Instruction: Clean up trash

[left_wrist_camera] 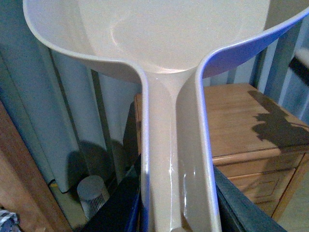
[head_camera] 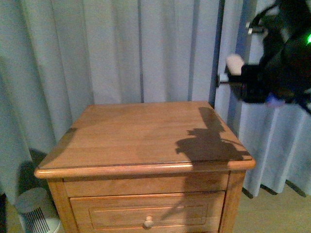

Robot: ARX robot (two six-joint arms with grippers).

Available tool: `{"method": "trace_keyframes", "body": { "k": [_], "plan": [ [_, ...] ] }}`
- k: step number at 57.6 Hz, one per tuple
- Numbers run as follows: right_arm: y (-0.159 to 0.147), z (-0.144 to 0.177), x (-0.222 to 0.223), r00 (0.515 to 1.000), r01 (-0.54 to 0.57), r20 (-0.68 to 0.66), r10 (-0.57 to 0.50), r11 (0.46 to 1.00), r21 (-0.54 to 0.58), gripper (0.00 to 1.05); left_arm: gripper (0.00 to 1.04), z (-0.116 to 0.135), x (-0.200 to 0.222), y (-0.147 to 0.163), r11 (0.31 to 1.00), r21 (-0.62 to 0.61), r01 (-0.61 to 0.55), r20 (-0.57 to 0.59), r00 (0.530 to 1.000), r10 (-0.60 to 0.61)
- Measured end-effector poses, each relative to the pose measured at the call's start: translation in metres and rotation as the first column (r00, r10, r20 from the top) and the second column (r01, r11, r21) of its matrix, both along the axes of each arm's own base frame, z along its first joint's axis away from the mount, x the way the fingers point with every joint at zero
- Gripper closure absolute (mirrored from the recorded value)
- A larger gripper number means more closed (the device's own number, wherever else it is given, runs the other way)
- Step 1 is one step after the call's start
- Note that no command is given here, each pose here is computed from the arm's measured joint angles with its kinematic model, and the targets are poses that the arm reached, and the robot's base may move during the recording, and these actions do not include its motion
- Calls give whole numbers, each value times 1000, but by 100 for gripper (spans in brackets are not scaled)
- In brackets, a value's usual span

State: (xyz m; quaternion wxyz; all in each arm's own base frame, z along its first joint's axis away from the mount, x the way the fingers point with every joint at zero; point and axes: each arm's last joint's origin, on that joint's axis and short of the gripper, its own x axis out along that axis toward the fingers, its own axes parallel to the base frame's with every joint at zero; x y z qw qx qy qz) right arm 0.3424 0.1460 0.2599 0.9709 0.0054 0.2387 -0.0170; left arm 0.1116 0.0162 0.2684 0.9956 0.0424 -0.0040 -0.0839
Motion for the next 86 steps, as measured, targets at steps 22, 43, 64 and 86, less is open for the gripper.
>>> {"method": "trace_keyframes", "body": {
  "k": [22, 43, 64, 86],
  "plan": [
    [-39, 57, -132, 903, -40, 418, 101, 988, -152, 83, 78, 0, 0, 0, 1000, 0, 0, 0, 1000, 0],
    [-84, 38, -237, 871, 27, 490, 31, 994, -111, 83, 78, 0, 0, 0, 1000, 0, 0, 0, 1000, 0],
    [-94, 18, -240, 892, 62, 453, -7, 992, -106, 83, 78, 0, 0, 0, 1000, 0, 0, 0, 1000, 0],
    [-95, 17, -240, 896, 75, 443, -31, 994, -82, 83, 78, 0, 0, -1, 1000, 1, 16, -1, 1000, -16]
  ]
}}
